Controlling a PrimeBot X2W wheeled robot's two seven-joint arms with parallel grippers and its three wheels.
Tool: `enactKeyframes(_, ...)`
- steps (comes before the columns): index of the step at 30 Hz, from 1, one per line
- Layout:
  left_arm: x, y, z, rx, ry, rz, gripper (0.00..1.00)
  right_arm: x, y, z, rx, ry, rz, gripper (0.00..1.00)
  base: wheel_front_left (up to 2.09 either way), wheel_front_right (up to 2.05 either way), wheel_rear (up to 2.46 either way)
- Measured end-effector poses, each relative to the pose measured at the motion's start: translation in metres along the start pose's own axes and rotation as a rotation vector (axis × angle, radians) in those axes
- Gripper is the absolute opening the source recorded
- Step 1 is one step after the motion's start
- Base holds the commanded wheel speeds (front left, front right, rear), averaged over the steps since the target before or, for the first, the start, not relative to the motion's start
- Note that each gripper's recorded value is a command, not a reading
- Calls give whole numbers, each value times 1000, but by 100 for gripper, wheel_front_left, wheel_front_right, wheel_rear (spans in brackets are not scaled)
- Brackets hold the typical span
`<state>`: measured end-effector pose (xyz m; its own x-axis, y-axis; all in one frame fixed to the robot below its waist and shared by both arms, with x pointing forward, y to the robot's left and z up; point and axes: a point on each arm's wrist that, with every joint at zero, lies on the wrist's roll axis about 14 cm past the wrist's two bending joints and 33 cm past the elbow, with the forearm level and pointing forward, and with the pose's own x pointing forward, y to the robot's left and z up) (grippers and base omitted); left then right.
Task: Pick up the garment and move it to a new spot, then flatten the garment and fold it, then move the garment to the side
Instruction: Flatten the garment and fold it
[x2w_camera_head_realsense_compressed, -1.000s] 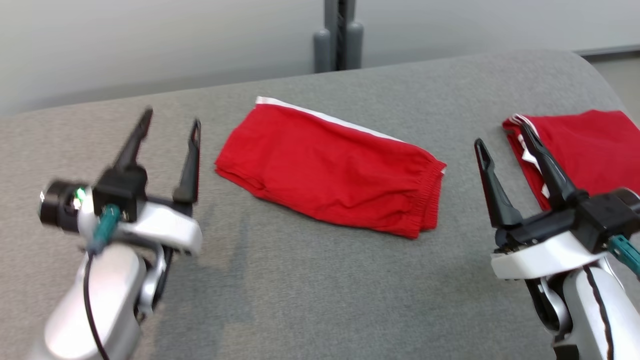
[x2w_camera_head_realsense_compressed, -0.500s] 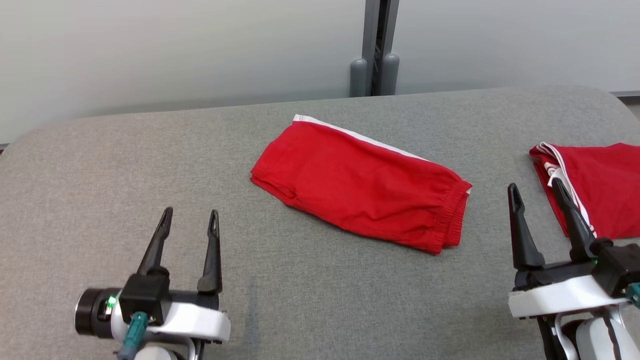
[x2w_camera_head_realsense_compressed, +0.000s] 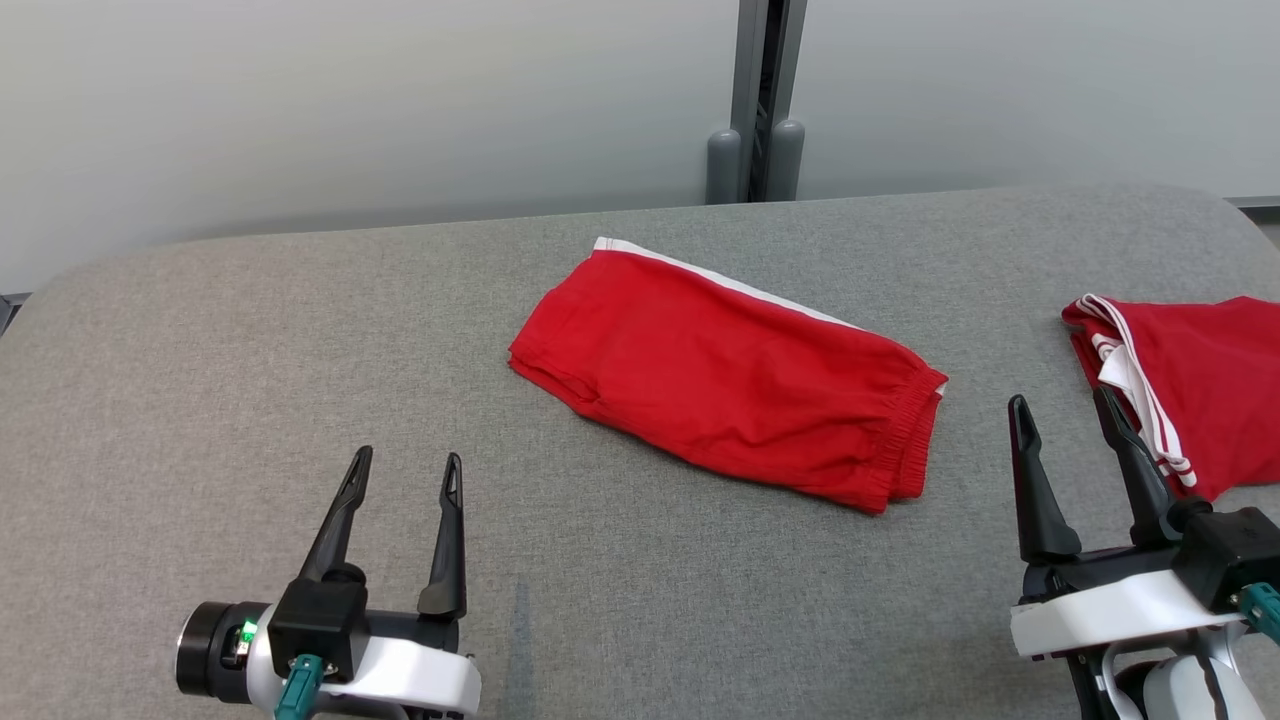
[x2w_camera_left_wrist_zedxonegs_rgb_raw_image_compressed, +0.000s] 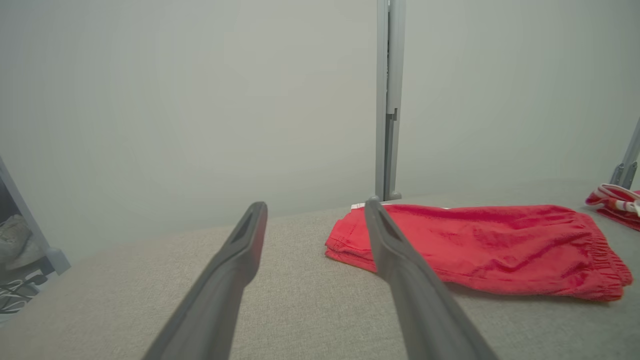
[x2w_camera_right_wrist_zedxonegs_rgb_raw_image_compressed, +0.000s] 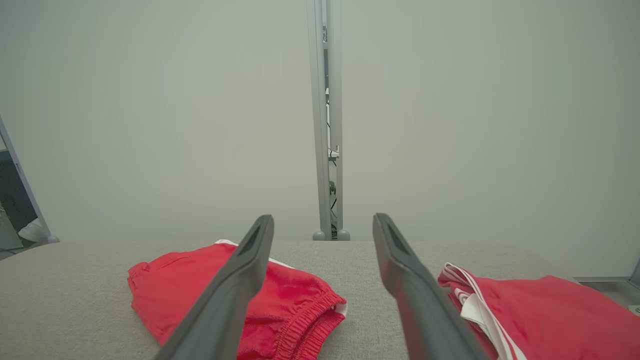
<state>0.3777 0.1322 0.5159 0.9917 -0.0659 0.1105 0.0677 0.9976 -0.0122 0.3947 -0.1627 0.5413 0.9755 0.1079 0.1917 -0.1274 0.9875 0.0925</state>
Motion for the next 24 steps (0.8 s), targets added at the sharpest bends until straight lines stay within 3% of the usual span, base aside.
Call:
enactKeyframes(11,-5,2,-9,12,27,-10,100,-5,4,-24,39,72,1,100,0,0,0)
enactKeyframes(24,-13,10,-29,34,94,16,100,11,21,-106,372,309,-49,100,0,0,0)
